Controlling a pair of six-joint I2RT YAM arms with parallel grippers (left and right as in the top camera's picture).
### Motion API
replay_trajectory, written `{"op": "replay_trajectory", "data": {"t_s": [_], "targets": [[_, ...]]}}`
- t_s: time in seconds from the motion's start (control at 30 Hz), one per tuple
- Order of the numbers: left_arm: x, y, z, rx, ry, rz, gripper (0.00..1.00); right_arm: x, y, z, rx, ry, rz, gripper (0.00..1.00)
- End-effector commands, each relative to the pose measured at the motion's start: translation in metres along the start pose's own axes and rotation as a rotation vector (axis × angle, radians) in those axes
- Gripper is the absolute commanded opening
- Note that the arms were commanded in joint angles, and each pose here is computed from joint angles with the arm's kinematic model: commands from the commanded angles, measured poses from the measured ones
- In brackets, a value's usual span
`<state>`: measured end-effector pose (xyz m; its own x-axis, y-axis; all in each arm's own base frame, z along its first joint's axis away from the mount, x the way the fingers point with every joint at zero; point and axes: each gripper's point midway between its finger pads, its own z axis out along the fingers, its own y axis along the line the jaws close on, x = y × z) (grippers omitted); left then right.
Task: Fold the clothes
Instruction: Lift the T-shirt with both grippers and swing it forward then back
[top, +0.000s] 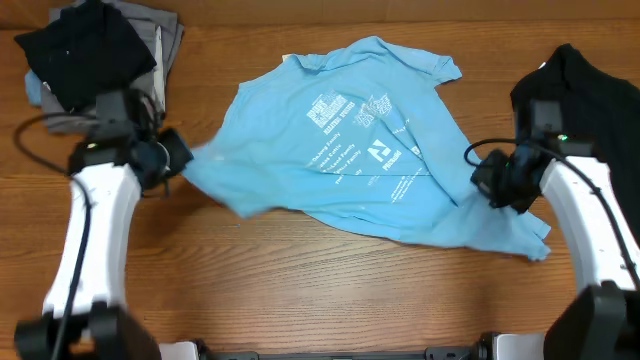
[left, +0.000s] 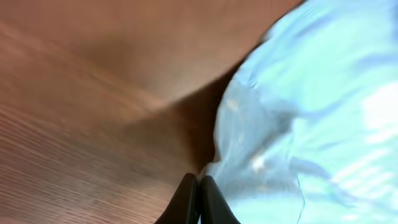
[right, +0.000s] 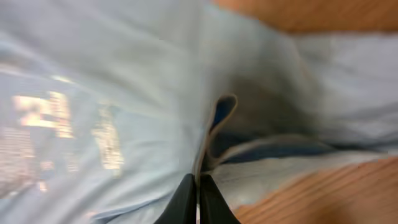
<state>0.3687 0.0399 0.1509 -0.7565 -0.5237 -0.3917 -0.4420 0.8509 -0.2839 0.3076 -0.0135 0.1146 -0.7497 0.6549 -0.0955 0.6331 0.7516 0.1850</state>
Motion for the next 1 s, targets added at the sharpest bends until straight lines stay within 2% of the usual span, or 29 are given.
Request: {"op": "replay_trajectory", "data": {"t_s": [0.0,0.17,0.33,0.47,0.7,0.83,0.97], "targets": [[-0.020,-0.018,-0.050,0.057,-0.129,0.053,0.04,-0.020,0.017,-0.046,-0.080,-0.129,-0.039,0.04],[-0.033,-0.030,-0.114,0.110,-0.280,0.066,0.04,-0.031,0.034,-0.095,-0.170,-0.233,-0.064,0.04],[-0.042,-0.029,-0.213,0.102,-0.487,0.046,0.04,-0.031,0.055,-0.179,-0.303,-0.364,-0.140,0.04],[-0.031,-0.032,-0.277,0.144,-0.584,0.052,0.04,-0.021,0.056,-0.247,-0.375,-0.478,-0.159,0.04],[-0.004,-0.033,-0.380,0.222,-0.761,0.065,0.04,0.020,0.038,-0.360,-0.503,-0.713,-0.210,0.04],[0.005,-0.030,-0.408,0.235,-0.824,0.062,0.04,0.035,0.026,-0.391,-0.533,-0.803,-0.208,0.04],[-0.009,-0.034,-0.402,0.231,-0.830,0.060,0.04,0.028,0.030,-0.393,-0.535,-0.819,-0.205,0.04]]}}
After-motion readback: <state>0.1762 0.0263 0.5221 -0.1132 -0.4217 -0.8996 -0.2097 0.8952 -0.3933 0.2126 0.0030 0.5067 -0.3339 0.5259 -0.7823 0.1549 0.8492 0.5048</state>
